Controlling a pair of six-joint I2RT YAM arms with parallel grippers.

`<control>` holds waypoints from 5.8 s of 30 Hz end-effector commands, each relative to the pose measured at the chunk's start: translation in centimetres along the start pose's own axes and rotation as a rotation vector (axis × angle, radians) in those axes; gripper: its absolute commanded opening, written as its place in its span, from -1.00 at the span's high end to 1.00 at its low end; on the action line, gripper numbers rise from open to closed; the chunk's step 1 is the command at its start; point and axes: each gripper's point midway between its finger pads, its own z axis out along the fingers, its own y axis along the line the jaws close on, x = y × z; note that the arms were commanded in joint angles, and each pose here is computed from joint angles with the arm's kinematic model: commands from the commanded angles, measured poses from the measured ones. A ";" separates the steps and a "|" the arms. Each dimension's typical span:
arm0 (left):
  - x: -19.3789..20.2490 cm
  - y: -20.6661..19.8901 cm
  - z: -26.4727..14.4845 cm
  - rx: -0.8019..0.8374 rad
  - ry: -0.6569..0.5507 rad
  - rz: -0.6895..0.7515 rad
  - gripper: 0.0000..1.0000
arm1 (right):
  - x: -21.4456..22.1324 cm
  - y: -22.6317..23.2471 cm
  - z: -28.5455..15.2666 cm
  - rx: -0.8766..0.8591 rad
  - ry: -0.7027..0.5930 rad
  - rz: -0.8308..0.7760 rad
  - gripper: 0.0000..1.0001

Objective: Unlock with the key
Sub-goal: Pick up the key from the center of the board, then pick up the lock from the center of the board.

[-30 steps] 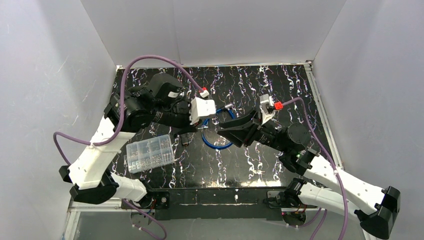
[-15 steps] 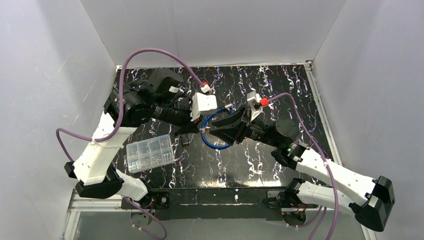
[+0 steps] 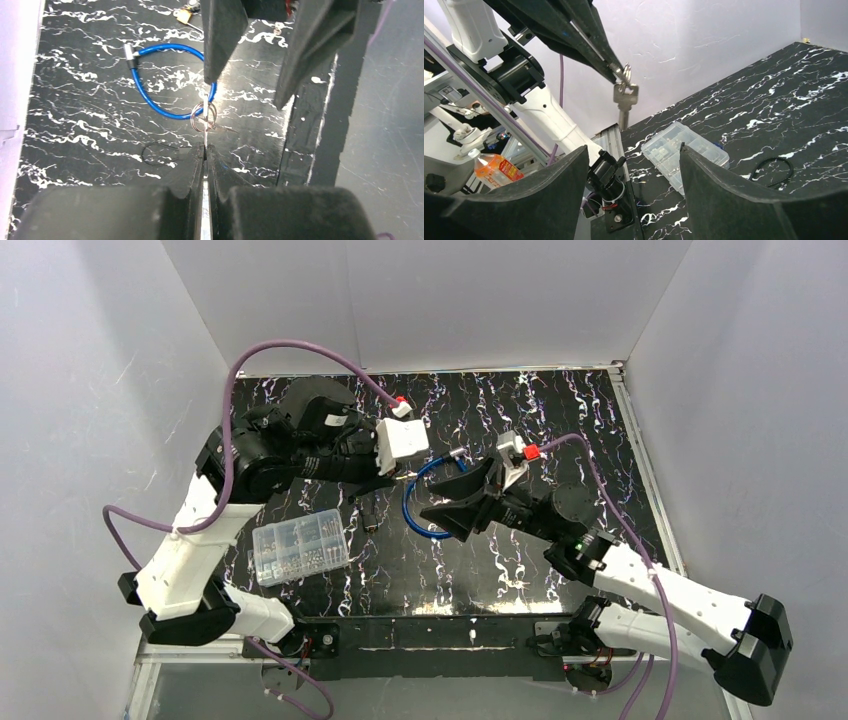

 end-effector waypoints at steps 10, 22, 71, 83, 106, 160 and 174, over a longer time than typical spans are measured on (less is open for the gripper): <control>-1.1 1.0 -1.2 -0.088 -0.072 -0.009 1.00 | -5.1 1.1 4.4 0.001 -0.149 -0.139 -0.36; -1.2 1.0 -1.2 -0.094 -0.084 -0.015 1.00 | -5.4 0.8 5.8 0.014 -0.156 -0.122 0.53; 0.9 -1.2 -1.4 0.033 -0.014 0.097 1.00 | -8.0 5.5 3.9 -0.136 0.061 -0.473 0.04; 0.7 -1.8 -1.9 0.060 -0.025 0.101 1.00 | -4.7 5.8 3.8 -0.229 0.204 -0.437 0.35; 0.1 -1.8 -2.2 0.061 -0.042 0.103 1.00 | -3.8 4.2 5.4 -0.183 0.232 -0.404 0.97; 12.7 15.3 23.4 -0.108 0.215 -0.396 -0.96 | -4.9 -4.3 -9.8 0.470 0.000 -0.298 0.97; 17.6 20.7 32.1 -0.150 0.256 -0.383 -0.96 | -6.2 -3.3 -10.1 0.458 -0.055 -0.277 0.97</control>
